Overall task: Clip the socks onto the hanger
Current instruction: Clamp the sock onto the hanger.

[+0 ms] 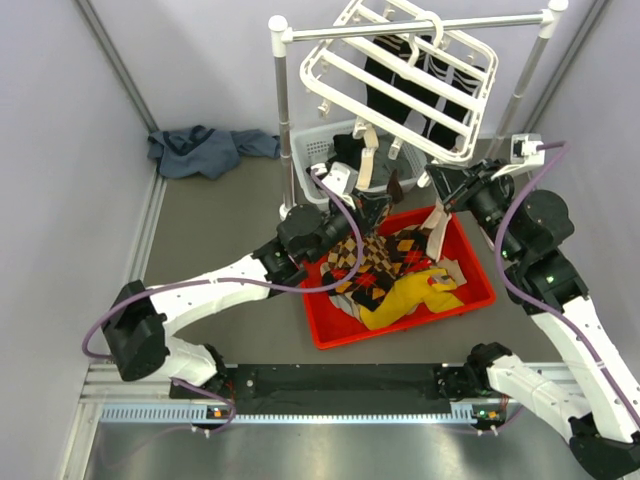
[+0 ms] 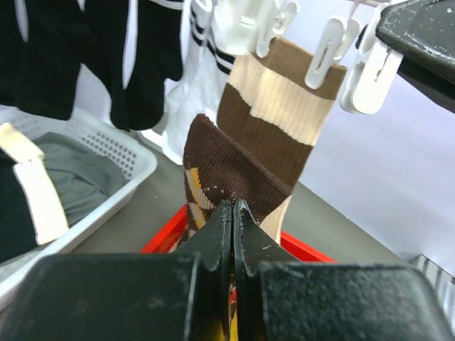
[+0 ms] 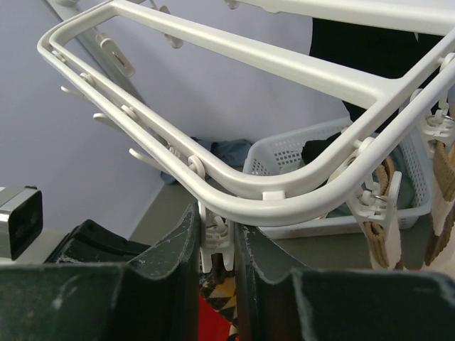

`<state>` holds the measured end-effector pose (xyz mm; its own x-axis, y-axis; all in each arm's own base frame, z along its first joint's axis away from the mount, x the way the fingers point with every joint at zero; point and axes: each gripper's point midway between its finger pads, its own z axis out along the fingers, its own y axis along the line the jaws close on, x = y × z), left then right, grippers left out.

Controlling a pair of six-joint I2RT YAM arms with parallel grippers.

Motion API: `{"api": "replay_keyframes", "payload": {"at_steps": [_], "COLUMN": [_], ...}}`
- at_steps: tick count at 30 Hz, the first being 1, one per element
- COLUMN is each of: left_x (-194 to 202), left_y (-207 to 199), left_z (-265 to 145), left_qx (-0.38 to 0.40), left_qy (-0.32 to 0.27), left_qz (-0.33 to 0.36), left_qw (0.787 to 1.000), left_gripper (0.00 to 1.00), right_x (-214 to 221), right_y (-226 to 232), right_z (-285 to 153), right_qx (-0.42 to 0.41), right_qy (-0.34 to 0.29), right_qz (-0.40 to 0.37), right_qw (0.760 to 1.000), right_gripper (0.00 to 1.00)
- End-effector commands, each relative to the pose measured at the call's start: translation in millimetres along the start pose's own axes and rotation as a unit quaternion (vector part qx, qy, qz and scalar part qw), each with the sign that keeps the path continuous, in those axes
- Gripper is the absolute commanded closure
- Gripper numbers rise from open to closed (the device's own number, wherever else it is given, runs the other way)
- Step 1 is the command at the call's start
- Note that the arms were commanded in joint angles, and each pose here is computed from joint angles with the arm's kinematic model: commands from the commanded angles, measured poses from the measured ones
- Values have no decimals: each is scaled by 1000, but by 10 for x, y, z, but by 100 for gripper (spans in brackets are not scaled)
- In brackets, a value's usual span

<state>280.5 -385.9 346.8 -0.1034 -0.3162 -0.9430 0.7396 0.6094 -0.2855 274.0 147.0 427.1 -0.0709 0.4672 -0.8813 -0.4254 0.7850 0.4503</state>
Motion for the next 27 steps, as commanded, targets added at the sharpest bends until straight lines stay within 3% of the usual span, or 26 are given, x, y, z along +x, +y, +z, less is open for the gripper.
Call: {"api": "replay_keyframes", "payload": {"at_steps": [1,27], "left_x": [-389,-591], "left_y": [-247,-431], "left_z": [103,258], "left_qx": [47,80], "left_qy": [-55,-79], "left_qz": [-21,-27], "left_qw": [997,993], "left_gripper": [100,100], "right_x": [-161,-24], "right_y": [105,106], "right_z": [13,76], "right_qx": [-18,-28], "right_qy": [-23,-4], "right_qz": [2,3], "right_qw": [1000,1000], "right_gripper": [100,100]}}
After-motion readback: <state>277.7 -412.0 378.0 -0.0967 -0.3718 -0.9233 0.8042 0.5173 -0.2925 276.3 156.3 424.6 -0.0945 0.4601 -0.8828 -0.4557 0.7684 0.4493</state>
